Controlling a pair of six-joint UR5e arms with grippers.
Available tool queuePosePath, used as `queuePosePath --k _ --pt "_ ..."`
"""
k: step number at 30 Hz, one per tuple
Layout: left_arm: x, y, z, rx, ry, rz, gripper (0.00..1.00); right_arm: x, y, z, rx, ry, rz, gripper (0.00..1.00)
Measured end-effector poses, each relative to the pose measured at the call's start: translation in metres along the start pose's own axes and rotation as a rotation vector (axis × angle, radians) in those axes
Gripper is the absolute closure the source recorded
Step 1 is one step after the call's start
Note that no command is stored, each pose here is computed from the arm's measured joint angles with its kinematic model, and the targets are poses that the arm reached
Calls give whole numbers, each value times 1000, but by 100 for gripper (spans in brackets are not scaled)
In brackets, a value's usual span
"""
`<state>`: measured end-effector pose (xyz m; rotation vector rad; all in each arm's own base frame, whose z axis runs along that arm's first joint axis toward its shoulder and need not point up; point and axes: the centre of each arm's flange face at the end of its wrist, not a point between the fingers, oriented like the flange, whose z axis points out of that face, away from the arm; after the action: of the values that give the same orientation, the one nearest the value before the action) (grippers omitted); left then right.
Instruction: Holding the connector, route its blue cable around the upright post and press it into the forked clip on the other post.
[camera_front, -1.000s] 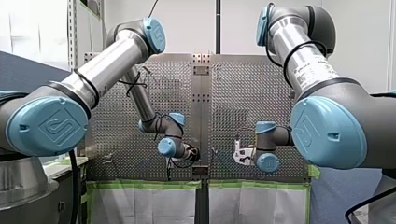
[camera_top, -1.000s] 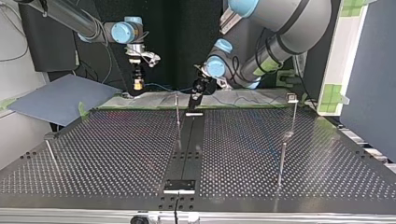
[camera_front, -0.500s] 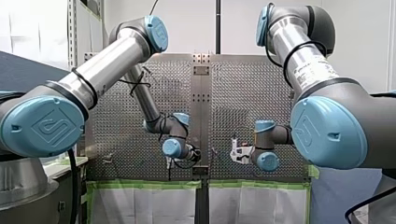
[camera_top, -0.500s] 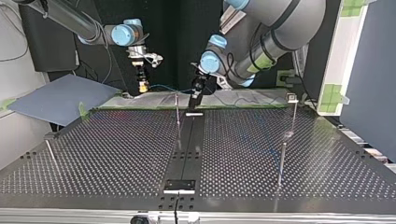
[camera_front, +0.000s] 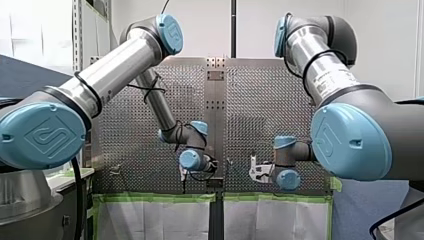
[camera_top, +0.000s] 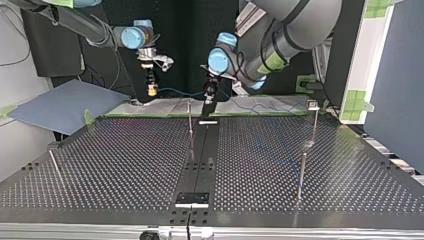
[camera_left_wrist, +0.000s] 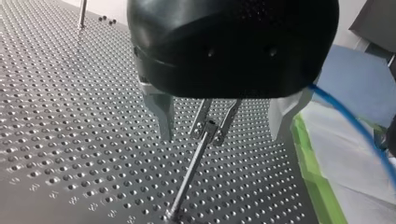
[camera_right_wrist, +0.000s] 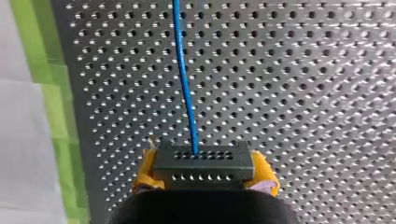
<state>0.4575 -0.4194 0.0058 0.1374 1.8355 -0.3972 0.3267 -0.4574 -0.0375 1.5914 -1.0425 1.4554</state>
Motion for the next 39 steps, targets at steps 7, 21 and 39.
queuePosePath --k 7,21,39 --pt "0 -12 -4 -21 -43 2 0 -17 -3 -1 20 -27 -11 100" --pt "5 -24 -14 -96 -72 9 0 -14 -6 10 59 -54 -27 100" --pt "2 -11 -18 -248 -112 7 0 -1 -10 14 69 -22 -35 100"
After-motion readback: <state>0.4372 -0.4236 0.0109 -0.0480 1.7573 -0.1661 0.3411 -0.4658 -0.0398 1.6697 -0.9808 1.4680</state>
